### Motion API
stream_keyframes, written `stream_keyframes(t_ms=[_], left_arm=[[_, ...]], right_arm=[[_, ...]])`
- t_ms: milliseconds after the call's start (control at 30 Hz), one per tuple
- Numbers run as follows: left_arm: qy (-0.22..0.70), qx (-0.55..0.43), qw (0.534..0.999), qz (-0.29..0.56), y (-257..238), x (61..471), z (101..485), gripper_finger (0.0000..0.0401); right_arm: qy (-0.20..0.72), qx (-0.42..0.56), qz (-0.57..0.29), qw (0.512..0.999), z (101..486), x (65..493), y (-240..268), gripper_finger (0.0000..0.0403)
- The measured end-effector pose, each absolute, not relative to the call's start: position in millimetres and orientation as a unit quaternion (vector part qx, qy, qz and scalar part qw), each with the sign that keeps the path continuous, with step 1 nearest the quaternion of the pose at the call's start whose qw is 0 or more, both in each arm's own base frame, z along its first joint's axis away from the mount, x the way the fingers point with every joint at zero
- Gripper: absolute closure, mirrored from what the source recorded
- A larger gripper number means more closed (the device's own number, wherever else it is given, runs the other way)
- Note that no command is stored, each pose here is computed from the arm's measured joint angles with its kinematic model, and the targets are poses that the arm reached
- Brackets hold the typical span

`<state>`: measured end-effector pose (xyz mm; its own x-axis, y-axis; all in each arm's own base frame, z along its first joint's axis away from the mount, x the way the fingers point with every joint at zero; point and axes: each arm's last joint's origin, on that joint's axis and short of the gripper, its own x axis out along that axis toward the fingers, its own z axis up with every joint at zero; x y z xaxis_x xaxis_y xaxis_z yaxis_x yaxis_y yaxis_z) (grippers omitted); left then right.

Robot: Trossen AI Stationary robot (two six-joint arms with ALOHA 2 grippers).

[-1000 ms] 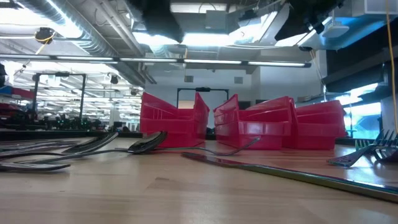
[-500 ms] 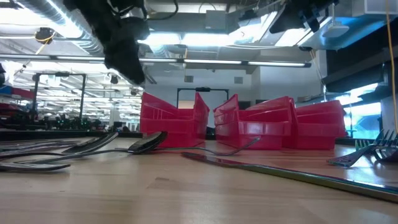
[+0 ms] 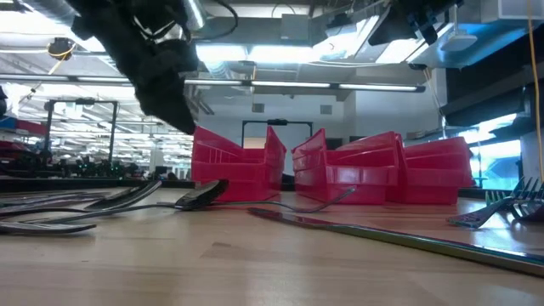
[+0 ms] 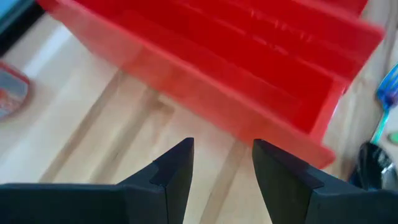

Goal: Sort silverware
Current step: Prepare the red bins to sort the silverware

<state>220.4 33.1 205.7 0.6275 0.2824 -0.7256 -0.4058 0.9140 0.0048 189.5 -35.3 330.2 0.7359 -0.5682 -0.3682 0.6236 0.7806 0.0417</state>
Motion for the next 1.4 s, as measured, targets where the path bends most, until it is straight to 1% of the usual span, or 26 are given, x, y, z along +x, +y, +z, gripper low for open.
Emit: stream_keyframes(t_ms=[133,500,733,867,1067,1200,1400], left_arm=[[0.414,-0.058,0.891,0.177,32,223,197,0.0248],[0.425,-0.071,0.888,0.16,32,240,178,0.0248],[0.399,-0.071,0.901,0.154,30,246,182,0.0248],[0.371,-0.071,0.913,0.153,30,250,186,0.0248],[0.371,-0.069,0.915,0.141,26,252,185,0.0248],[0.367,-0.067,0.917,0.142,26,257,181,0.0248],[0.364,-0.071,0.918,0.143,27,262,176,0.0248]], right_arm=[[0.173,0.081,-0.321,0.928,329,191,-35,0.04],[0.177,0.08,-0.322,0.927,326,196,-36,0.04],[0.173,0.081,-0.321,0.928,327,198,-36,0.04],[0.152,0.085,-0.32,0.931,330,200,-36,0.04],[0.14,0.088,-0.319,0.933,333,201,-37,0.04],[0.136,0.07,-0.283,0.947,335,203,-35,0.04],[0.118,0.065,-0.251,0.959,340,205,-34,0.04]])
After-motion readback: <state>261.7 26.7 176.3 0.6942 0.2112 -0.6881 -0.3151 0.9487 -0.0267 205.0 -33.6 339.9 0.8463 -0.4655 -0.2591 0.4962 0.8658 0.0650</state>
